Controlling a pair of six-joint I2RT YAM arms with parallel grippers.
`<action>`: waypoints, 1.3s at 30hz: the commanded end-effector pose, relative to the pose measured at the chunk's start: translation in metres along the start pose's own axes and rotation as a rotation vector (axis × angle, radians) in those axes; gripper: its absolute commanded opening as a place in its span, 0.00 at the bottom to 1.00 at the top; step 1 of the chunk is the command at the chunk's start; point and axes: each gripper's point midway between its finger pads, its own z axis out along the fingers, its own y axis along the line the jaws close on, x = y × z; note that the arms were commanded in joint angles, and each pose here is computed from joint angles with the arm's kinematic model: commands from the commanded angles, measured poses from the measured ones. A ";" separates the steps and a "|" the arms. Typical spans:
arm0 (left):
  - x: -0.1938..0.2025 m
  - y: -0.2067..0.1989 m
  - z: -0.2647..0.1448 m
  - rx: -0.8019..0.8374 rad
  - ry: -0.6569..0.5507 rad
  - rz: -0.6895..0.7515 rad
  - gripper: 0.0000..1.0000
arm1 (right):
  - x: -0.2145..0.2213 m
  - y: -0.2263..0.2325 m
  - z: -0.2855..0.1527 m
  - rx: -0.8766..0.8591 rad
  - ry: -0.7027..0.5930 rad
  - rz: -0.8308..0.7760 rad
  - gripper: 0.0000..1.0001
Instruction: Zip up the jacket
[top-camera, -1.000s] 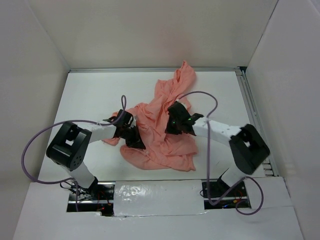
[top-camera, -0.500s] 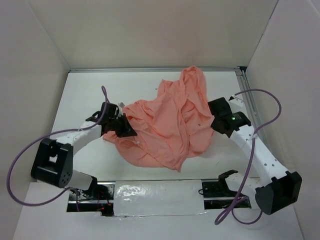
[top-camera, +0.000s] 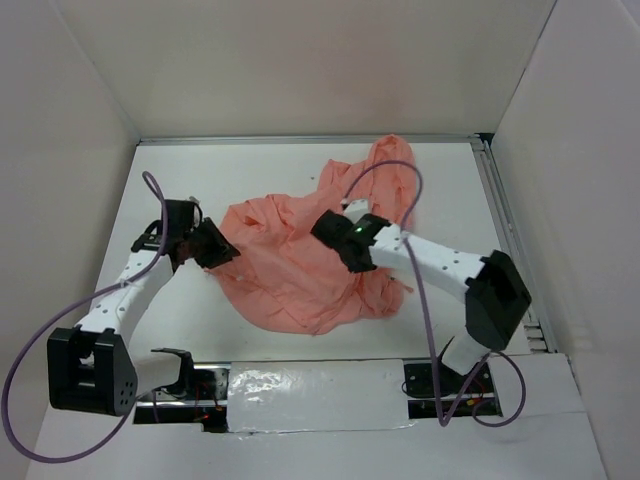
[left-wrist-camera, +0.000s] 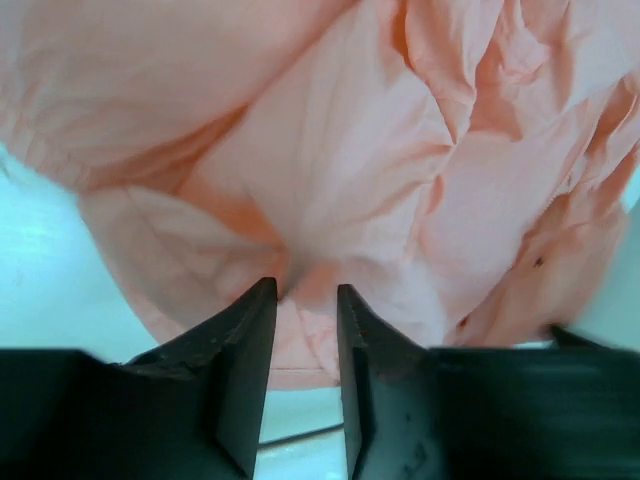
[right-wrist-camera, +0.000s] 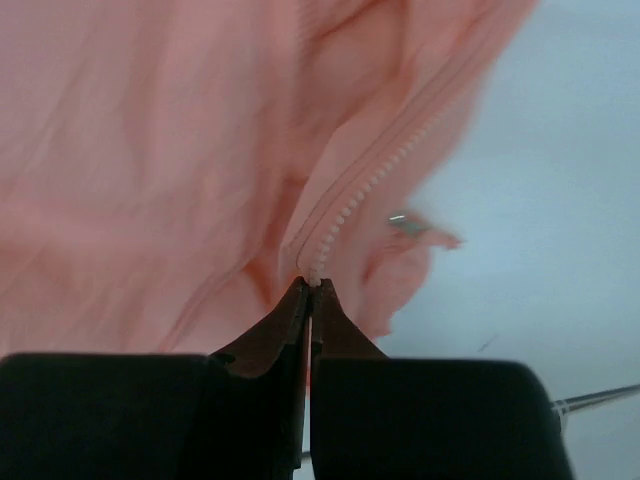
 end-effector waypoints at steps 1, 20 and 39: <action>0.001 0.003 -0.007 -0.047 0.023 -0.091 0.46 | 0.029 0.066 -0.012 -0.197 0.050 -0.184 0.00; 0.084 -0.105 -0.022 0.387 0.240 0.360 0.99 | 0.055 0.011 -0.013 -0.570 0.043 0.337 0.91; 0.179 -0.111 0.102 0.296 0.639 0.413 0.99 | 0.075 -0.015 0.080 -0.326 0.227 0.529 0.30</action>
